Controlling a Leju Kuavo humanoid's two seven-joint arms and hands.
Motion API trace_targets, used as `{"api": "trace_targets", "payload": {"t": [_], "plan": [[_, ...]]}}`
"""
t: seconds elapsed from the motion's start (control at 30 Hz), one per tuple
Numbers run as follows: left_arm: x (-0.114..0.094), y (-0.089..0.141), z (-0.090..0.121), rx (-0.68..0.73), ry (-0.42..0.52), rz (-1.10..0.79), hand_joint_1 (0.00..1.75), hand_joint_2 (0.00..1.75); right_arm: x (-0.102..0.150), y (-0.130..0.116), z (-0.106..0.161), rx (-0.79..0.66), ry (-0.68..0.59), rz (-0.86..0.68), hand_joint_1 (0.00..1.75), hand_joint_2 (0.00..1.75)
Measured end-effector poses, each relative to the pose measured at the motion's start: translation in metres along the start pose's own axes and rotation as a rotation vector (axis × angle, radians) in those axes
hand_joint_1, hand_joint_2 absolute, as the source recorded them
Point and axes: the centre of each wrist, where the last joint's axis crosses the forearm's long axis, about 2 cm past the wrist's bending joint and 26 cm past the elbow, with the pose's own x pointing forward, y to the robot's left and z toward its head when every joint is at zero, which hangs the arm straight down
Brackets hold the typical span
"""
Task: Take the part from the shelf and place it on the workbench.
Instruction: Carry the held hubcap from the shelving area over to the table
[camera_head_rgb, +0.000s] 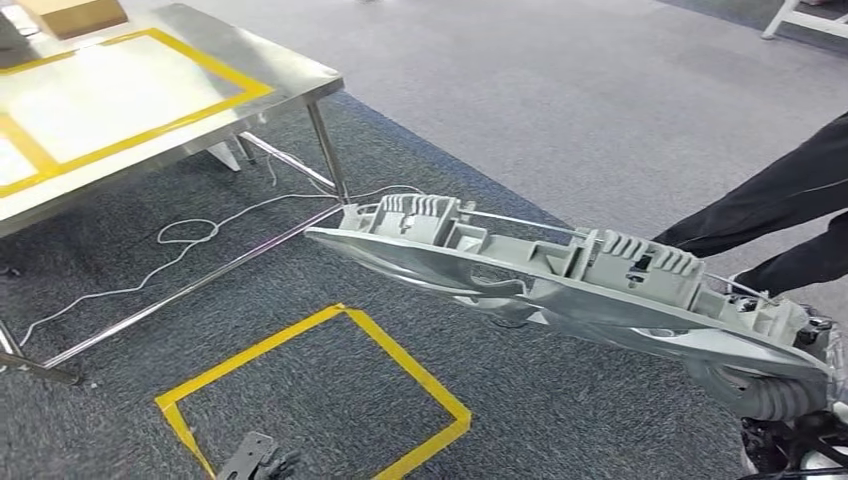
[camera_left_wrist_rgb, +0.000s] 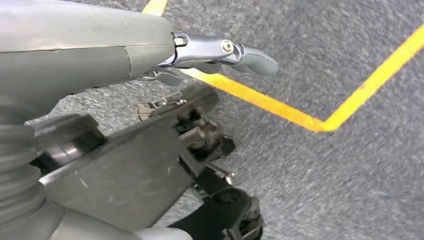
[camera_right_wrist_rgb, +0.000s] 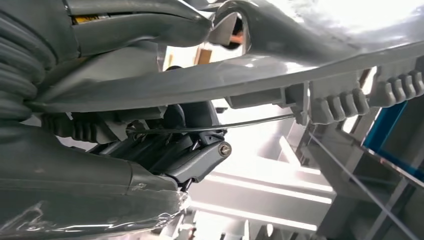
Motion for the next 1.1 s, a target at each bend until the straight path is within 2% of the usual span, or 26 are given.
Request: {"api": "trace_targets", "payload": {"t": [1.1], "plan": [[-0.001,-0.0023,0.0004,0.013,0.018,-0.022,0.0,1.75,-0.0015,-0.0004,-0.0021,0.004,0.005,0.001,1.75,1.75]]}}
